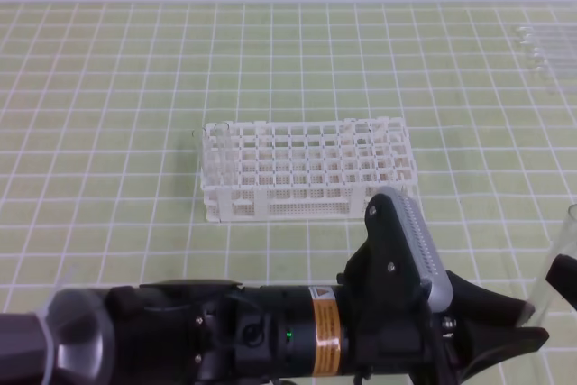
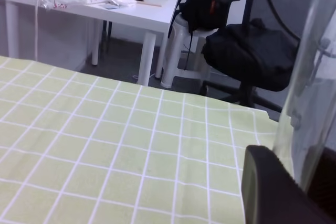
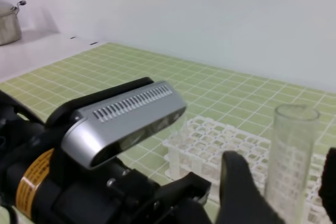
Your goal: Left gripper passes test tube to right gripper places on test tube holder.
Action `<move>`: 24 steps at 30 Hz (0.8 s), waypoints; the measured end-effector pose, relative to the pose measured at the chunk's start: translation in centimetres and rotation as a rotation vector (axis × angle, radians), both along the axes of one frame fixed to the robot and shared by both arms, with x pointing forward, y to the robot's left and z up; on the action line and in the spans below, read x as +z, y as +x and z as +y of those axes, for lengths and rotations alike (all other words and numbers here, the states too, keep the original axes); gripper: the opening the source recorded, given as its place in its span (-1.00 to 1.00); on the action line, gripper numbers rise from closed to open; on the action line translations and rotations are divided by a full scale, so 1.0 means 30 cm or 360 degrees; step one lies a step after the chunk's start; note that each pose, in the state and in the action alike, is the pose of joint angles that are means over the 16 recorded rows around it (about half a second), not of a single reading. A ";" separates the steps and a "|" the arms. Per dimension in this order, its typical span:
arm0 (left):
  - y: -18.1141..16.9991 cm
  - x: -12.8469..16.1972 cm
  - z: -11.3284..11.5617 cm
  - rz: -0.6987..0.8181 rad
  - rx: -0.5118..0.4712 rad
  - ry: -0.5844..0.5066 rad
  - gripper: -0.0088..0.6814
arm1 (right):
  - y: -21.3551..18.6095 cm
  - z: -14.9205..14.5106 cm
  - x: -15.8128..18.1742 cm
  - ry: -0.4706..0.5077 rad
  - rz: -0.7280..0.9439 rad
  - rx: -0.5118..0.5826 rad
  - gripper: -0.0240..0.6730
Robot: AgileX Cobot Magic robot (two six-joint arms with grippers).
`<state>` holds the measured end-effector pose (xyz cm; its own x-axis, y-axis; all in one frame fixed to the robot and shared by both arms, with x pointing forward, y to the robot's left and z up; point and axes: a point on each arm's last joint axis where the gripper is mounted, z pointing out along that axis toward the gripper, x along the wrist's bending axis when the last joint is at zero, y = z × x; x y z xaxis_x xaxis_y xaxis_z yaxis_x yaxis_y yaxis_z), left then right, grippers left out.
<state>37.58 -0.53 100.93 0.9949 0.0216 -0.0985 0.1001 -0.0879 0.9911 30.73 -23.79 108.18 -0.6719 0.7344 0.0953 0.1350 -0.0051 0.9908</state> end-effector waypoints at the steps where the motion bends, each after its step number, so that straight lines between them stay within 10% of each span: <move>1: 0.000 0.000 0.000 -0.0002 -0.0004 -0.0004 -0.65 | 0.001 -0.001 0.000 0.0000 -0.0001 -0.0004 -0.03; 24: -0.012 -0.034 -0.015 0.0005 -0.0110 -0.0004 -0.62 | 0.001 -0.001 0.000 0.0000 -0.0001 -0.0004 -0.16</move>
<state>37.21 -0.99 99.91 0.9937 -0.0473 -0.1013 0.0967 -0.0919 0.9911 30.75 -23.81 108.18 -0.6700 0.7363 0.0950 0.1344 -0.0056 0.9909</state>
